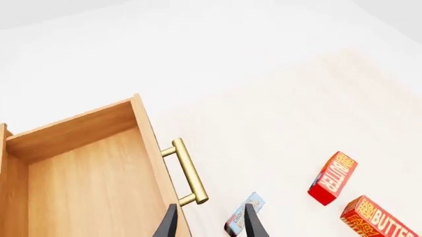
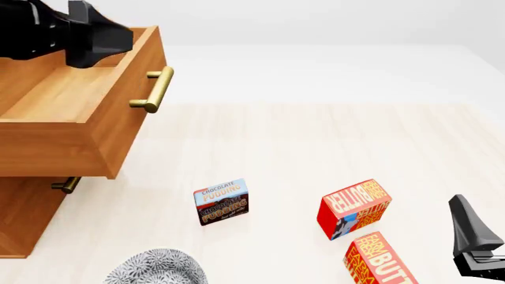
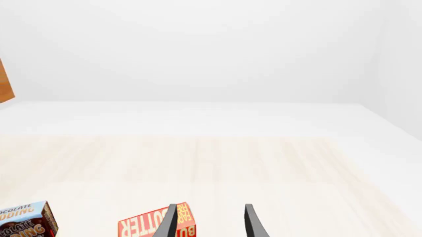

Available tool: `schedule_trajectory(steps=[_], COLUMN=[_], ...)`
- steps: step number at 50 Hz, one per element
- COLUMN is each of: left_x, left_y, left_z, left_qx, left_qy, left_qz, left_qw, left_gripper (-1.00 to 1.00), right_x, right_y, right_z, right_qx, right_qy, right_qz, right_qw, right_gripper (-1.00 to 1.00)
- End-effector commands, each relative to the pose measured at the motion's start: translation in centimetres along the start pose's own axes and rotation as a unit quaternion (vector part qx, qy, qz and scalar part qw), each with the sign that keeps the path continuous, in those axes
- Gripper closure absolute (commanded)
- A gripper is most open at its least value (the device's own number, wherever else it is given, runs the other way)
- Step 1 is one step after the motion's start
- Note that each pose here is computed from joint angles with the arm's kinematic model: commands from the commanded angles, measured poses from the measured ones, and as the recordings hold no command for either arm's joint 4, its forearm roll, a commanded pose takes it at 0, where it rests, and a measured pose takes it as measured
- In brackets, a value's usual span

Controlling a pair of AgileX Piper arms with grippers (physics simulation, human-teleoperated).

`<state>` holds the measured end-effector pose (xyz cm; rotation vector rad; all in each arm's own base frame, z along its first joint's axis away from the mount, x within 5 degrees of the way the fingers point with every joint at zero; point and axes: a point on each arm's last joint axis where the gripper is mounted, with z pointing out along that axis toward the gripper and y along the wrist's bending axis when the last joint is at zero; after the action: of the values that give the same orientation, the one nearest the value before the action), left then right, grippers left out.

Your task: Put the chocolate pudding in the top drawer of the cabinet and close it.

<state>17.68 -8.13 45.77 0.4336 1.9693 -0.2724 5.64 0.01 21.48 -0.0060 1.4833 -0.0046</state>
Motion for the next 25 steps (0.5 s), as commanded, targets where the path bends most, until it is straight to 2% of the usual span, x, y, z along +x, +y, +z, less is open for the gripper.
schedule_trajectory(steps=[1, 11, 17, 19, 25], left_x=[-1.6, -2.3, -2.7, -2.6, -2.8], left_y=[0.0, -1.3, -2.0, -2.0, -2.2], left_z=[-0.9, -0.3, -0.7, -0.8, -0.9], left_qx=[-0.001, 0.027, 0.041, 0.039, 0.043], left_qy=[-0.038, -0.057, -0.074, -0.077, -0.087], left_qz=[0.048, 0.065, 0.097, 0.117, 0.135], left_qw=[0.9981, 0.9959, 0.9917, 0.9893, 0.986], left_gripper=[-1.0, -1.0, -1.0, -1.0, -1.0], right_x=[0.0, 0.0, 0.0, 0.0, 0.0], right_y=[0.0, 0.0, 0.0, 0.0, 0.0], right_z=[0.0, 0.0, 0.0, 0.0, 0.0], right_qx=[0.0, 0.0, 0.0, 0.0, 0.0], right_qy=[0.0, 0.0, 0.0, 0.0, 0.0], right_qz=[0.0, 0.0, 0.0, 0.0, 0.0], right_qw=[1.0, 1.0, 1.0, 1.0, 1.0], right_gripper=[-1.0, -1.0, -1.0, -1.0, -1.0])
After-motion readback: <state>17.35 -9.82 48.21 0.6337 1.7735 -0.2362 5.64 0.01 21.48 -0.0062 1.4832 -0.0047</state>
